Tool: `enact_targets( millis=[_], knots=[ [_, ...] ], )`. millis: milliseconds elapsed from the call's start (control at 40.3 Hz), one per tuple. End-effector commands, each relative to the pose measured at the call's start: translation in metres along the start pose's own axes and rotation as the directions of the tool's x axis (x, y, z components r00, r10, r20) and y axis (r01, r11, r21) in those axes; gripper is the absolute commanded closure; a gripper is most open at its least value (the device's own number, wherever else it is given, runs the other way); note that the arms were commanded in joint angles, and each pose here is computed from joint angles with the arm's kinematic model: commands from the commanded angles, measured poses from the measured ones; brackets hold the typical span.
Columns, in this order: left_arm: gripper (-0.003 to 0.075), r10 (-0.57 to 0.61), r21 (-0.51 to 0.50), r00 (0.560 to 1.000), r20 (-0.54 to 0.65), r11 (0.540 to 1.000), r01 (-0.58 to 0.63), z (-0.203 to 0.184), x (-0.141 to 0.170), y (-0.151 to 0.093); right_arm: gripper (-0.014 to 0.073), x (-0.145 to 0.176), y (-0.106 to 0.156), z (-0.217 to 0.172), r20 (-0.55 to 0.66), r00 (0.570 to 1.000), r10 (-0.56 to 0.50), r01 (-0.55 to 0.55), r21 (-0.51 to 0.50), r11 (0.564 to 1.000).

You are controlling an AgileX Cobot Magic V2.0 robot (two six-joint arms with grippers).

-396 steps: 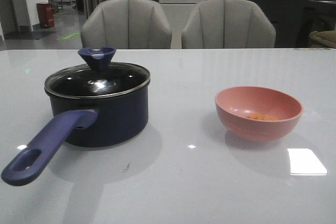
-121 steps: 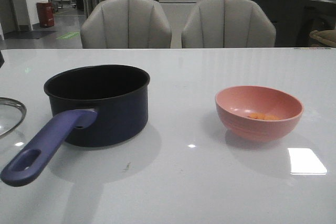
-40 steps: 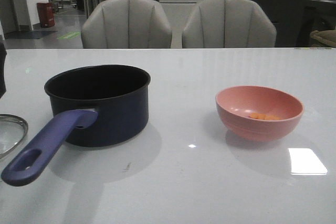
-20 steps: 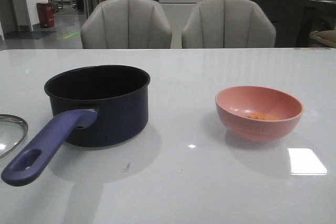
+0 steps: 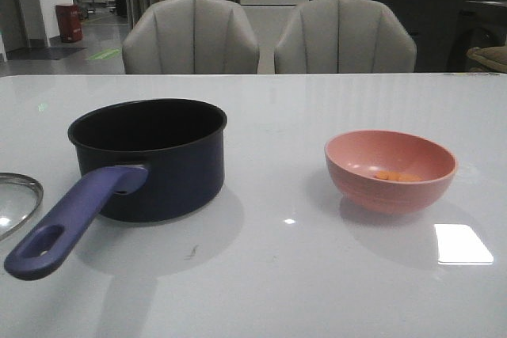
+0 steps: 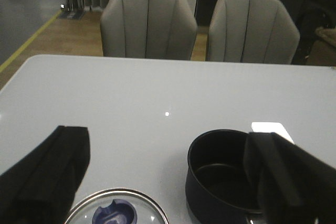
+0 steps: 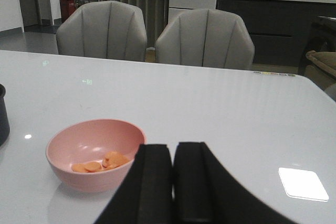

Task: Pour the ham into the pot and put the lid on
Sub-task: 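Set the glass lid down on the table beside the saucepan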

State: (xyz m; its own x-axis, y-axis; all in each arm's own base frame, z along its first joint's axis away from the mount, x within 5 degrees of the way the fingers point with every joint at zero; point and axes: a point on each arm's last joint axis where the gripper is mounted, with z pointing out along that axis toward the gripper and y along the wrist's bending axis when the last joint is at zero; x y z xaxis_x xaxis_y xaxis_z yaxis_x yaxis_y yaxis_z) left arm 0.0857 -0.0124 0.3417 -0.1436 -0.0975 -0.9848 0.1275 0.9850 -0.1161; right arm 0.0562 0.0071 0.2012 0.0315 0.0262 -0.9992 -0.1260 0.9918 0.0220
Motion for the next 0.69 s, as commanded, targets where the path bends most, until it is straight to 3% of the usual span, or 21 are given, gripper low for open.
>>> enact_targets(
  millis=[0,273,471,670],
  knots=[
    [0.0095,-0.007,0.031,0.985,0.17,1.0,0.002,-0.018,-0.003,-0.001,0.0435,-0.011,0.0,-0.002,0.11,0.994,-0.015,0.015,0.004,1.0],
    [0.0095,-0.013,0.066,0.97,0.243,0.998,-0.003,-0.031,0.033,0.002,0.0435,-0.011,0.0,-0.002,0.11,0.994,-0.015,0.015,0.004,1.0],
    [0.0095,-0.019,0.114,0.971,0.24,0.993,-0.009,-0.031,0.036,0.0,0.0435,-0.012,0.0,-0.002,0.119,0.993,-0.015,0.015,0.003,1.0],
    [0.0095,-0.018,0.113,0.971,0.238,0.994,-0.009,-0.031,0.036,0.0,0.0435,-0.033,0.001,-0.007,0.312,0.95,0.013,-0.011,-0.007,1.0]
  ],
)
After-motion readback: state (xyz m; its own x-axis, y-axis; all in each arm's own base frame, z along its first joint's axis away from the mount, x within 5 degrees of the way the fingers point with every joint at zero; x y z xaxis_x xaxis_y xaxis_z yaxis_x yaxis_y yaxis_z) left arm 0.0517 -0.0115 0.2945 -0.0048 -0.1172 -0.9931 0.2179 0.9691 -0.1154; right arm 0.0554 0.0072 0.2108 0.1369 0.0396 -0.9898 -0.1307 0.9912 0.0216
